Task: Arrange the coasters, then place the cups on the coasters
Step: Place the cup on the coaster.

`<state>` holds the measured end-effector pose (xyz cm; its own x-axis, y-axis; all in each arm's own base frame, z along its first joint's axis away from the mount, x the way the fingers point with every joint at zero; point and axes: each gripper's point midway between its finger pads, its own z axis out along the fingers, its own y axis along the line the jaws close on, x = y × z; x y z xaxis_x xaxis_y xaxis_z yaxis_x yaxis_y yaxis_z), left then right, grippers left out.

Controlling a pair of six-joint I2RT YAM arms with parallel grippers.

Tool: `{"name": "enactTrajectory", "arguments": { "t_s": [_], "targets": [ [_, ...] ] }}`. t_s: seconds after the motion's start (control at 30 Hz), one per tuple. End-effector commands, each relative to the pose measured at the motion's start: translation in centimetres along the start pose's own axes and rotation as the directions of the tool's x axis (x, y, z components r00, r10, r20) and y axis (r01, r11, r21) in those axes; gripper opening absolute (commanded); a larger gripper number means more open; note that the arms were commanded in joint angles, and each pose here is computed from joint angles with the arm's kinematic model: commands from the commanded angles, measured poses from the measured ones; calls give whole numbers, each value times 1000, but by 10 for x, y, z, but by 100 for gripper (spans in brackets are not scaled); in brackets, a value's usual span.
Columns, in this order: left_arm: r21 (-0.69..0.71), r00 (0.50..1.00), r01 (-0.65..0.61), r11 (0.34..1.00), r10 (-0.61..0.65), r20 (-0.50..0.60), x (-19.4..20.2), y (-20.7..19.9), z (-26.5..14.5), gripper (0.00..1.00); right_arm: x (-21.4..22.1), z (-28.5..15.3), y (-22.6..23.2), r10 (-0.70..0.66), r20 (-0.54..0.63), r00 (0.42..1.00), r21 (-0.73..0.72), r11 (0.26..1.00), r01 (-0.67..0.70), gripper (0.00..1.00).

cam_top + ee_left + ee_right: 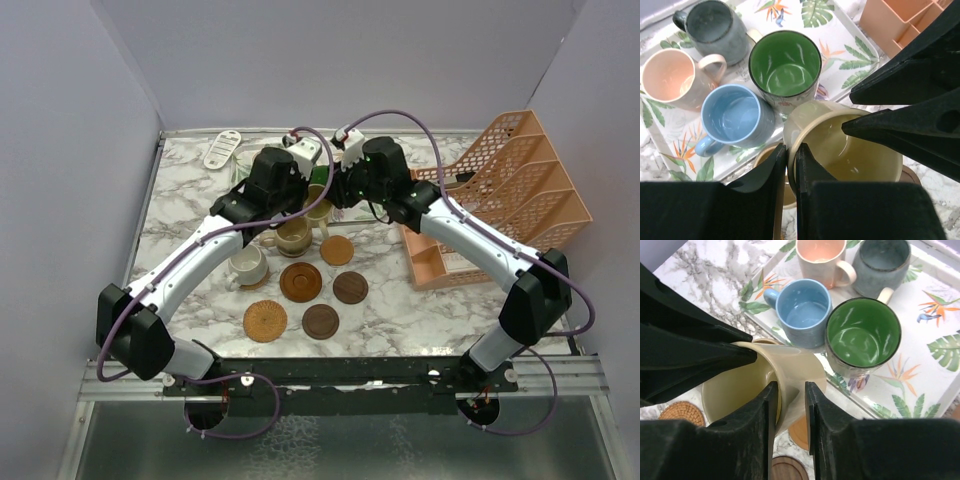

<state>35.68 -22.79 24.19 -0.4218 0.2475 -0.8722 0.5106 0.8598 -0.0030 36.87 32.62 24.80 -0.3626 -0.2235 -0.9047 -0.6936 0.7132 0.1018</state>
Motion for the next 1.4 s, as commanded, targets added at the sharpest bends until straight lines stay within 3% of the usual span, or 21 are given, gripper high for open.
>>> {"name": "enactTrajectory", "arguments": {
  "t_s": [0.0, 0.37, 0.6, 0.93, 1.37],
  "targets": [
    [-1, 970, -15, 1000, 14, 244, -79, -8, -17, 0, 13, 2, -44, -12, -70, 998, 155, 988, 22, 25],
    [31, 956, -47, 998, 36, 292, -98, -21, -23, 0, 29, 9, -77, -11, -136, 991, 228, 973, 42, 18],
    [97, 951, -102, 990, 69, 301, -97, -34, -26, 1, 25, 8, -85, -37, -136, 990, 249, 966, 70, 4],
    [224, 945, -205, 953, 133, 298, -79, -56, -36, 12, 2, -16, -86, -105, -60, 993, 225, 967, 115, 1],
    [307, 925, -309, 900, 210, 316, -67, -55, -60, 47, -1, -47, -96, -138, -37, 990, 253, 957, 143, 1]
  ]
}}
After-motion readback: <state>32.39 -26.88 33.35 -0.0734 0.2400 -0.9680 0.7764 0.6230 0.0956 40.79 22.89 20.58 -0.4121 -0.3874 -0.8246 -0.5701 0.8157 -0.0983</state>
